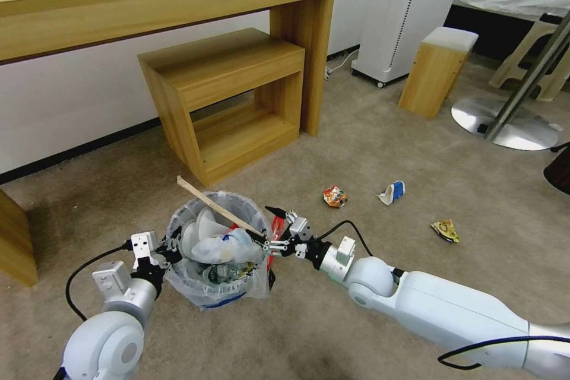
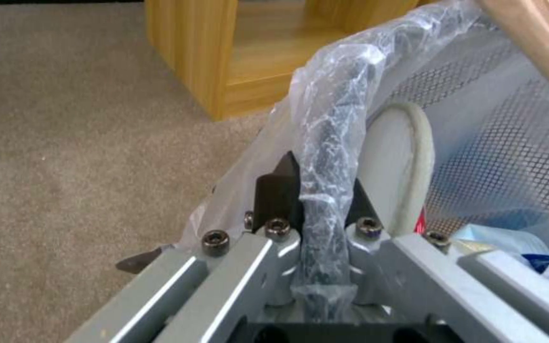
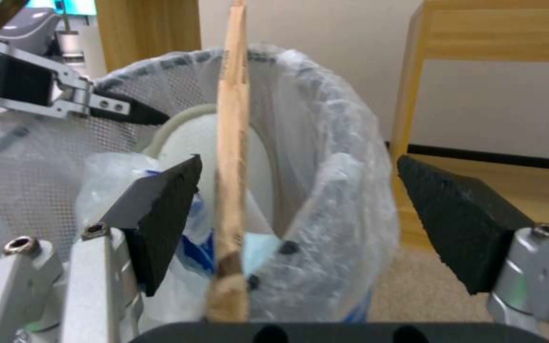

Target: Pick up the trash bin and place the garbage on the floor into it.

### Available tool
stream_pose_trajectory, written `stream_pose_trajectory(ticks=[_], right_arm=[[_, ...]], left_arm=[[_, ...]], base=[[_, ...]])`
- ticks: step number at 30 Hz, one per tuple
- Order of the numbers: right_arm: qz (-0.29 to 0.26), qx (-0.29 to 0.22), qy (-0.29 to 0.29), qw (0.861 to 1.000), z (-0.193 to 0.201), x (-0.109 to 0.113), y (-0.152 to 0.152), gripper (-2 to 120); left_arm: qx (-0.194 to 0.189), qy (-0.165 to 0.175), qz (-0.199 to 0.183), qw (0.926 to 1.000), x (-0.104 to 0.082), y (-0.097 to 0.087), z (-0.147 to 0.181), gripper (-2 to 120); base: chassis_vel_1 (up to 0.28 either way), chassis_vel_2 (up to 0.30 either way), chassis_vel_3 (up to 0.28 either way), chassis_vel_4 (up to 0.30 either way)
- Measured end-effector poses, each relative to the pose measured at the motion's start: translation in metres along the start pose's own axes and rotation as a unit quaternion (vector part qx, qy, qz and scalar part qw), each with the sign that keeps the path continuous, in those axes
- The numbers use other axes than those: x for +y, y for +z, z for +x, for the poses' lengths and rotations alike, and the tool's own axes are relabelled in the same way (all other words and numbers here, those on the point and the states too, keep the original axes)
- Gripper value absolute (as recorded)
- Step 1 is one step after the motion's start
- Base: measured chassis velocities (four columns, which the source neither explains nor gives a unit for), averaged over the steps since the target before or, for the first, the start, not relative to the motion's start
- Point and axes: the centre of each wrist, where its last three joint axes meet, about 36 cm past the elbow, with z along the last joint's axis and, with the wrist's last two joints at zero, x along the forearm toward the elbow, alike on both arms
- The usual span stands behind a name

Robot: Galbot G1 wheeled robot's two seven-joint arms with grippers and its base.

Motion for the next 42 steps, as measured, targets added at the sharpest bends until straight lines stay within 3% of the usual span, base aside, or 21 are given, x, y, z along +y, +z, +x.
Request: stream_pose_trajectory(ticks=[8,14,29,42], right_arm=[[-0.001,-0.006,-0.011,1.0,-0.008,0.005,-0.003,78],[0.002,-0.009,-0.019,1.0,-0.011,0.006,-0.005,66],[0.014,-0.02,-0.036,0.999,-0.014,0.006,-0.008,64],[0.01,-0.029,-0.019,0.999,-0.001,0.004,-0.005,70]], left_arm=[[-0.002,0.002,0.0,1.0,-0.002,-0.001,0.001,2],[-0.003,0.004,0.0,1.0,-0.003,-0.001,0.001,2],[0.001,0.005,-0.001,1.0,-0.002,0.002,-0.002,2],[0.028,-0.013,-0.022,0.9993,0.016,0.005,-0.011,0]], base=[[0.0,0.0,0.0,0.0],[0.0,0.0,0.0,0.0],[0.0,0.0,0.0,0.0],[0.0,0.0,0.0,0.0]])
